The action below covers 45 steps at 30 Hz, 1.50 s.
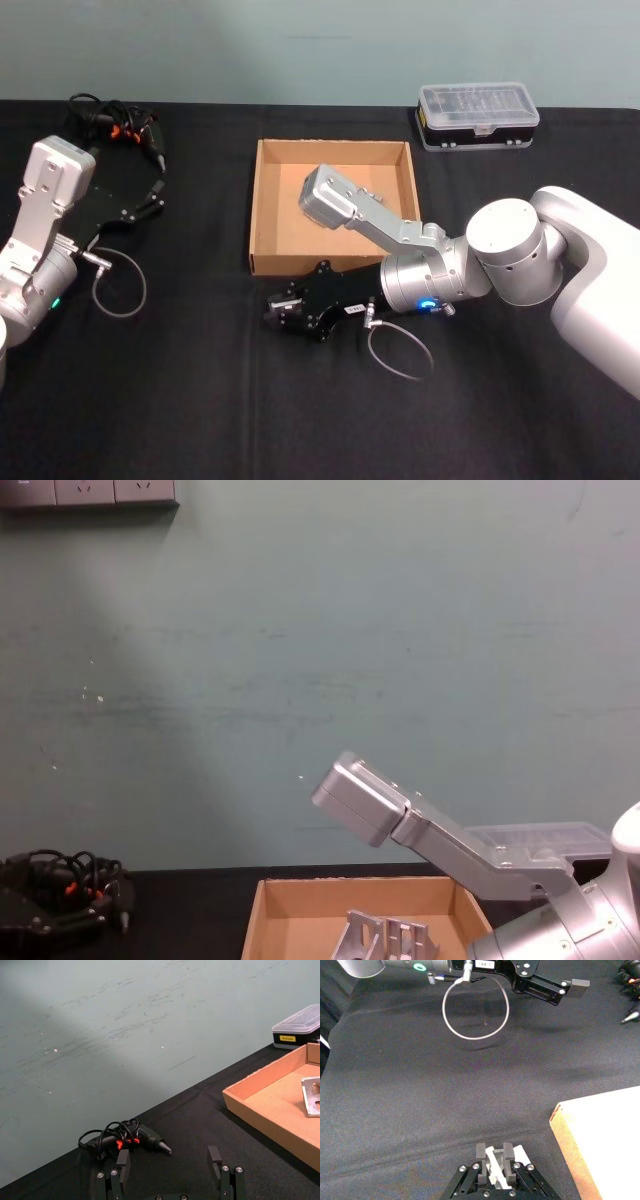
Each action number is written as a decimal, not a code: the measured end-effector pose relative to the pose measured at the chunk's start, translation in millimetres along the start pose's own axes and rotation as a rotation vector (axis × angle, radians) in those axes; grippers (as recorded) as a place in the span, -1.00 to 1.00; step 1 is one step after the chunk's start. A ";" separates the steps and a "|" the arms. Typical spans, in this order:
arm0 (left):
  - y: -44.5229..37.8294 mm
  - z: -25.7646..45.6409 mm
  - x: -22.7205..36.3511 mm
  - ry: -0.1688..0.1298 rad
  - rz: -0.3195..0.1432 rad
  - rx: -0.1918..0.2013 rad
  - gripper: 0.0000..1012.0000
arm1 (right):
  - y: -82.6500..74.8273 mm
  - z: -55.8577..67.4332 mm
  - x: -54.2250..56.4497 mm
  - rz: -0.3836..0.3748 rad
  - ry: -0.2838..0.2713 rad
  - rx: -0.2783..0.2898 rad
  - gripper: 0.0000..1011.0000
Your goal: Use one hand to pick up the angle iron from the table and place it into the box.
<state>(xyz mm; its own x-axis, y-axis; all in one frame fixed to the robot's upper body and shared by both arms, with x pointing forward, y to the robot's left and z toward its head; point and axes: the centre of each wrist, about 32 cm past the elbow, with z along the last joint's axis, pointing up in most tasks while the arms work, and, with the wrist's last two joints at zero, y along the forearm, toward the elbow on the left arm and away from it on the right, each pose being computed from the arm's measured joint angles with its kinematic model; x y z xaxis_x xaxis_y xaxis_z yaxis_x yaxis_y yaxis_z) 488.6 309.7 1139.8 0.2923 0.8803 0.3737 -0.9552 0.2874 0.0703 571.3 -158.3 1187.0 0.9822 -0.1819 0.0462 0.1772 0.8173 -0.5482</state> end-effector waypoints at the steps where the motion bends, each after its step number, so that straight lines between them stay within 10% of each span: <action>1: 0.0 0.0 0.0 0.000 0.000 0.000 1.00 | 0.0 0.0 0.0 0.000 0.000 0.000 -0.60; 11: 0.0 0.0 0.0 0.000 0.000 0.000 1.00 | -1.4 -0.7 -0.7 0.000 -0.004 0.008 -0.61; 29: 0.0 0.0 0.0 0.000 0.000 0.000 1.00 | -58.0 25.5 3.9 -0.134 0.054 0.238 -0.61; 45: 0.0 0.0 0.0 0.000 0.000 0.000 1.00 | -73.0 4.3 21.2 -0.363 0.206 0.101 -0.61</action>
<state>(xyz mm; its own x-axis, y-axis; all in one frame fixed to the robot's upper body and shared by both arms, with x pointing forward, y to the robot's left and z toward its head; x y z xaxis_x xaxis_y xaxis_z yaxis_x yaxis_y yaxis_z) 488.6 309.7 1139.8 0.2923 0.8803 0.3738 -0.9552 0.2874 0.0703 579.4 -219.4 1231.6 0.8238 -0.5649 0.0479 0.5247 0.7277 -0.4417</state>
